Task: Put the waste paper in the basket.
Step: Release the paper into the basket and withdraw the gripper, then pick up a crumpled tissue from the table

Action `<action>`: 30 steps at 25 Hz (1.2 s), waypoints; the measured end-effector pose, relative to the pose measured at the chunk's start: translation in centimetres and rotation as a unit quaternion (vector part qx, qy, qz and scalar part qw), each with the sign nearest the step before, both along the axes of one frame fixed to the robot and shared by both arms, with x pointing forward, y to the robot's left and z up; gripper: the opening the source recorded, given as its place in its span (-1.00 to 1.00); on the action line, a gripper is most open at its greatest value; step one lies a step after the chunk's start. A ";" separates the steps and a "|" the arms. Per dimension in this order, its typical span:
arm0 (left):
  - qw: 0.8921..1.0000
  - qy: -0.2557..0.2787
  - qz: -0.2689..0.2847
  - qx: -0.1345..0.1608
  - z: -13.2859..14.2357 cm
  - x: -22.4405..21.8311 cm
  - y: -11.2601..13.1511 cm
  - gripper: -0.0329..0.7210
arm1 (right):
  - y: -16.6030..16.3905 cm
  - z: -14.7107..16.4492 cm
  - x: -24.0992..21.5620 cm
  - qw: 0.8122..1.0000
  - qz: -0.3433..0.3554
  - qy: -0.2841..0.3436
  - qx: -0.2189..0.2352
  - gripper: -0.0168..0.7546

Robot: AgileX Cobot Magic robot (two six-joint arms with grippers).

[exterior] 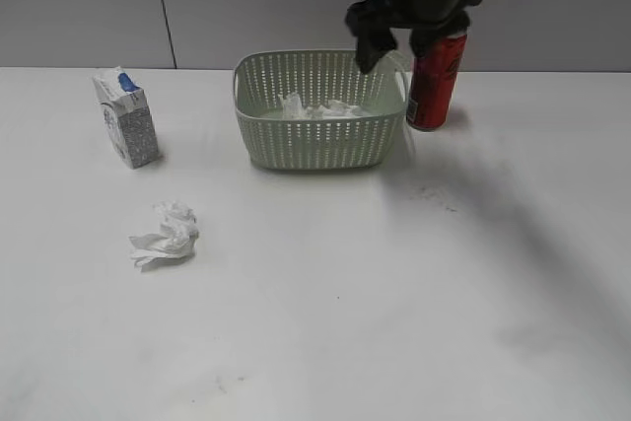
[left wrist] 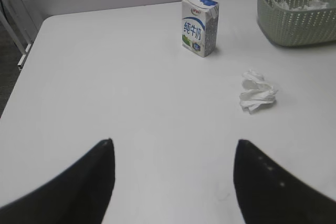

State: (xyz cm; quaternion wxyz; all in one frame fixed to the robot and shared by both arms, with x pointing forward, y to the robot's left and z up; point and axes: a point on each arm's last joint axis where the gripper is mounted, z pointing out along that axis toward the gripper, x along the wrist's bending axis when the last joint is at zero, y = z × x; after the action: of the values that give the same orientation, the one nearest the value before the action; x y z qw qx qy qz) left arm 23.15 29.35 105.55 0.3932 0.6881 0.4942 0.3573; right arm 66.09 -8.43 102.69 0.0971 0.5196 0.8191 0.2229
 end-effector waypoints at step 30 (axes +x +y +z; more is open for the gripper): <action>0.965 0.221 -0.118 0.082 2.0 17.8 -5.0 0.51 | -19.5 7.9 -15.9 0.989 -0.144 0.000 -0.037 0.58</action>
State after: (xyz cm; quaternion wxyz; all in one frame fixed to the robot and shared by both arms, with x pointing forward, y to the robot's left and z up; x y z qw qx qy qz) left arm 40.98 24.32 107.60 0.2558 0.8330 0.4537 0.1866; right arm 50.21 -27.96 110.62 0.1472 0.6281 0.7434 0.1764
